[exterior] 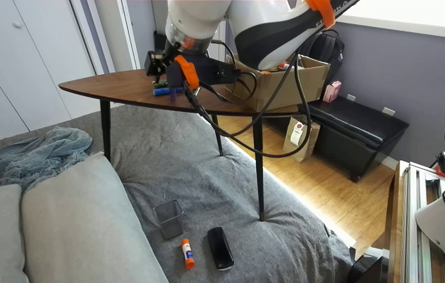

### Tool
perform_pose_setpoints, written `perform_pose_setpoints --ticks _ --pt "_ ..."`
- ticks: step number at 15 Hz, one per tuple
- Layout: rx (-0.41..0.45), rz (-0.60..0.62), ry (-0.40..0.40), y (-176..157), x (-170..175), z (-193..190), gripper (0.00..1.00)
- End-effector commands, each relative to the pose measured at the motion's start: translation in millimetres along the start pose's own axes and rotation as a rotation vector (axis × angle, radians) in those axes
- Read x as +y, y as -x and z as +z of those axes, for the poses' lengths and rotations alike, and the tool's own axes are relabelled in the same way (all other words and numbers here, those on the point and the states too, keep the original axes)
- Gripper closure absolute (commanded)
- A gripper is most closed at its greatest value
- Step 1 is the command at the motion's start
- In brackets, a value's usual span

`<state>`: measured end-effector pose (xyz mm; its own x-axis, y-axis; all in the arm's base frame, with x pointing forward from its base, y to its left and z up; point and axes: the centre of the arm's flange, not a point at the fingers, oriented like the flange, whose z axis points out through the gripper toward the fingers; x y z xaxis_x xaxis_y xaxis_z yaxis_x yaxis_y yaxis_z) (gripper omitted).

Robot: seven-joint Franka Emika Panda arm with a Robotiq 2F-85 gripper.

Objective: Remove a purple marker from the cardboard box and place it vertically on the table

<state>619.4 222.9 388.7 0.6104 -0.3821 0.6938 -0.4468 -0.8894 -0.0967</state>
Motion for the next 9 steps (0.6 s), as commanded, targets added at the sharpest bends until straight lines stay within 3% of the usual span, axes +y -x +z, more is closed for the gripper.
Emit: perform_pose_setpoints --ticks 1,4,6,9 --pt "-0.081 -0.021 0.041 -26 -13 -40 0.0" --pt "-0.135 -0.048 0.085 -57 -19 -76 0.0" --pt "-0.234 -0.117 0.107 -83 -14 -109 0.0" --pt "-0.352 -0.18 -0.053 -108 5 -159 0.0"
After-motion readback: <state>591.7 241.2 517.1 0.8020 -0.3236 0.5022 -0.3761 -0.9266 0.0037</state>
